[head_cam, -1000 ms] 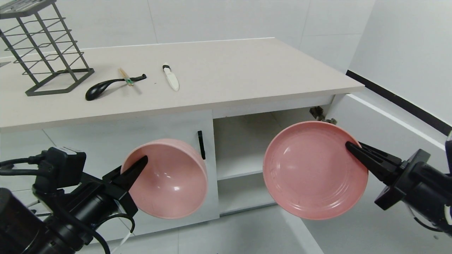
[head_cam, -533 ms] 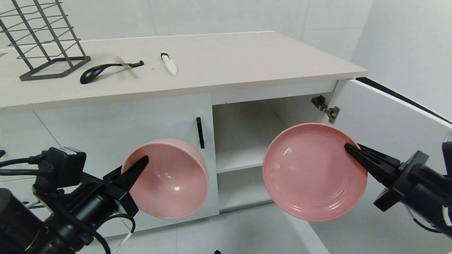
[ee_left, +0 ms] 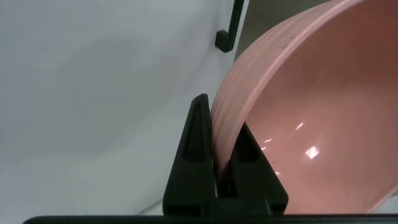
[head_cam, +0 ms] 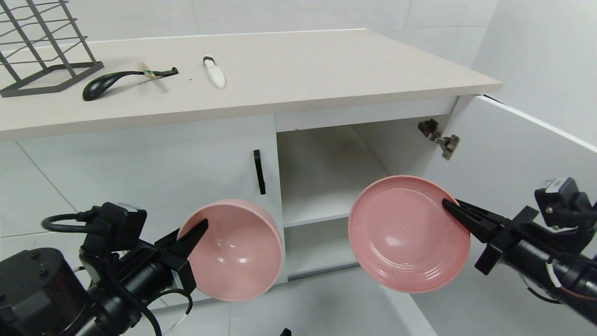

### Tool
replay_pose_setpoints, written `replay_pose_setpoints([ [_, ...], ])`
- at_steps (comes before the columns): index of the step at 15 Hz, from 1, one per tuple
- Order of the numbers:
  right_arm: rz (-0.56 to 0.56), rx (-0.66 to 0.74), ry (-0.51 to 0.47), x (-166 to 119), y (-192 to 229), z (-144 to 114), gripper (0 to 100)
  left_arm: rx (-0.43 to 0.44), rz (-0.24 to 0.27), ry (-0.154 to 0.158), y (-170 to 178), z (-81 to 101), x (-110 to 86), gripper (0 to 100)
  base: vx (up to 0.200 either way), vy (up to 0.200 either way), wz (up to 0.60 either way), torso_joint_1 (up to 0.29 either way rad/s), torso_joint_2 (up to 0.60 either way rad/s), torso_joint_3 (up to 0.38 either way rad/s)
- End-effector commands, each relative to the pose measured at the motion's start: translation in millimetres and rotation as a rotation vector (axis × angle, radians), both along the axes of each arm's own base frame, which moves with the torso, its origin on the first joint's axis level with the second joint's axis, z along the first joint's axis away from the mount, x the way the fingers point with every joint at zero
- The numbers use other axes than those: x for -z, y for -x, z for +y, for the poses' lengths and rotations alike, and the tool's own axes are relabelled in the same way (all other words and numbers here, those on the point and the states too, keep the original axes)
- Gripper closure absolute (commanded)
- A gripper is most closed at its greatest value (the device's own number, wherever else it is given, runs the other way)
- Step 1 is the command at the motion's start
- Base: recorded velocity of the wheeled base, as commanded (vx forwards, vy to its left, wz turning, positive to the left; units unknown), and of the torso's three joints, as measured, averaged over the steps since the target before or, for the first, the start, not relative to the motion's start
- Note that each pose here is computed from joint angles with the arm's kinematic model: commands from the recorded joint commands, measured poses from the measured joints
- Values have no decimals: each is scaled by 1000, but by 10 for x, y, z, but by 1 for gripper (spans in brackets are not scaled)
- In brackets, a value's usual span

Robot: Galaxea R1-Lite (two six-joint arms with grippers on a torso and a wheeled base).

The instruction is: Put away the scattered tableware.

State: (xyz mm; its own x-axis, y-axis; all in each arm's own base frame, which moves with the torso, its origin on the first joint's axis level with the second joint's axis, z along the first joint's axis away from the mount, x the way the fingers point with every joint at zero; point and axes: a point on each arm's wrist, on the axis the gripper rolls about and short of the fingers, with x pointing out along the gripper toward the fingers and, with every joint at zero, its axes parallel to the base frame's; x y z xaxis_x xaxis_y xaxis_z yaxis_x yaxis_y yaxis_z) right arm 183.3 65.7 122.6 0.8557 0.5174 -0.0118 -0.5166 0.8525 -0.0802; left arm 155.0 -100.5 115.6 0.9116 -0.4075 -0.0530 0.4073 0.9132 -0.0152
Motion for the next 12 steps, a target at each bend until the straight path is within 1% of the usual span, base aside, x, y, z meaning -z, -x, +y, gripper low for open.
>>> replay_pose_setpoints([
  [1,71,-13,25,152,-85,56,100,7,-2,-1,9,-8,-2,100,0,0,0,0,0,0],
  [4,81,-44,32,177,-70,117,100,6,-5,-6,7,-5,-2,100,0,0,0,0,0,0],
  [6,108,-45,41,235,-89,128,100,-3,-17,0,15,20,-28,100,0,0,0,0,0,0],
  [9,125,-64,52,296,-171,202,100,2,-39,13,47,29,-75,100,200,0,0,-4,4,4],
  [10,134,-58,55,330,-238,214,100,9,-46,17,63,23,-89,100,0,0,0,0,0,0],
  [12,156,-41,61,415,-370,223,100,45,-58,2,104,-27,-97,100,0,0,0,0,0,0],
])
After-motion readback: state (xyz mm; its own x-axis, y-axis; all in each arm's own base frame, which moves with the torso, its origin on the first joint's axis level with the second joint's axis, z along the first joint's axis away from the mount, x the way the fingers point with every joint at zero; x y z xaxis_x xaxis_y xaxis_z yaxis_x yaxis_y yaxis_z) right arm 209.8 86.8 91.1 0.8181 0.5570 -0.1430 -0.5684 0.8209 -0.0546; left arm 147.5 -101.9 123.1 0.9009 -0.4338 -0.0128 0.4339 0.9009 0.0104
